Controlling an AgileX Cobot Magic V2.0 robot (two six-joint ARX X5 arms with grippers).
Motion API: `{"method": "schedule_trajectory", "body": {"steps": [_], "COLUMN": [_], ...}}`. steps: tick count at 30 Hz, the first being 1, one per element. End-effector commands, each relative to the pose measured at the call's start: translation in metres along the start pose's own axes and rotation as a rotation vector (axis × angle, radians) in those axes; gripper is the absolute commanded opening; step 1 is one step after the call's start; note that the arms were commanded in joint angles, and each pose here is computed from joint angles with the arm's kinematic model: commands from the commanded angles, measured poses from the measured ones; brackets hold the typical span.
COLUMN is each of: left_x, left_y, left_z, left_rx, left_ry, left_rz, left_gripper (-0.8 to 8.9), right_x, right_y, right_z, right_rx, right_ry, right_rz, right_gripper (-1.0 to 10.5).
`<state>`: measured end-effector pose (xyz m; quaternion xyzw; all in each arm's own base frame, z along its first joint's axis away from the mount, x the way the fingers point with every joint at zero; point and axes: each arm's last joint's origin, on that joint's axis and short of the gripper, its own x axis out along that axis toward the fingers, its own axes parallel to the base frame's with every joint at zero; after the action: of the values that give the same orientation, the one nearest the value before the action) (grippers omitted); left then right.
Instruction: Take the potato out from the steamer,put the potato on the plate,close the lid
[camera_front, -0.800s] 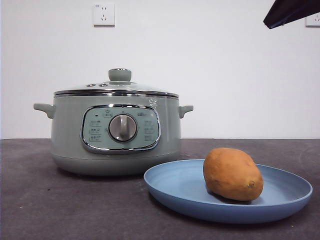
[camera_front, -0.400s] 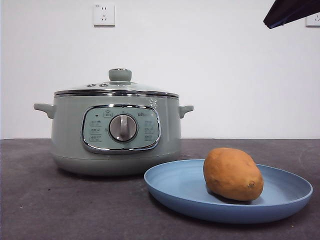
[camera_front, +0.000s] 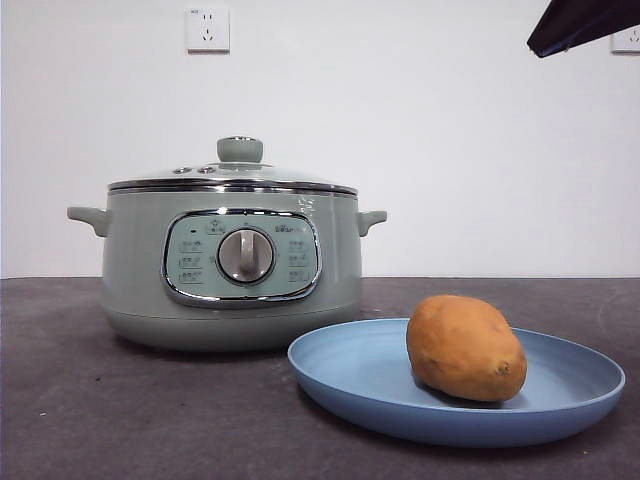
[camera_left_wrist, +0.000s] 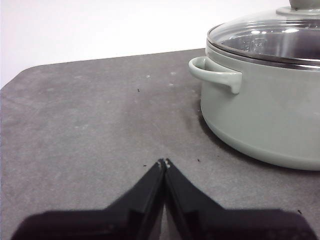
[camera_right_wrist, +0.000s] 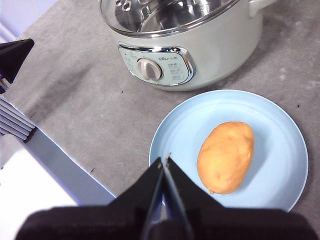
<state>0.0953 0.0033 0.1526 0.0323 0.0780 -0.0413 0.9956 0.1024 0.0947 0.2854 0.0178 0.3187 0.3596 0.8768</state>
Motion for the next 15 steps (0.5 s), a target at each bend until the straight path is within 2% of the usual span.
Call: {"method": "schedule_trajectory", "body": {"steps": [1, 9, 12, 15], "left_x": [0.0013, 0.0013, 0.0013, 0.0013], "left_y": [0.0001, 0.0001, 0.0001, 0.0001], "left_z": [-0.0048, -0.0048, -0.0048, -0.0048], "left_rx": [-0.009, -0.009, -0.009, -0.009], "left_ry": [0.011, 0.011, 0.011, 0.011], "left_rz": [0.004, 0.004, 0.004, 0.004], "left_gripper": [-0.04, -0.04, -0.04, -0.04], "right_x": [-0.0011, -0.0011, -0.0014, -0.0086], "right_y": [0.0004, 0.0004, 0.0004, -0.0049], "right_z": [0.0012, 0.0012, 0.0012, 0.0022], "right_rx": [0.004, 0.003, -0.038, -0.058], "right_ry": [-0.006, -0.006, -0.008, -0.054], "right_rz": [-0.001, -0.001, -0.004, -0.075], "right_gripper": [0.0, 0.0, 0.0, 0.0]}}
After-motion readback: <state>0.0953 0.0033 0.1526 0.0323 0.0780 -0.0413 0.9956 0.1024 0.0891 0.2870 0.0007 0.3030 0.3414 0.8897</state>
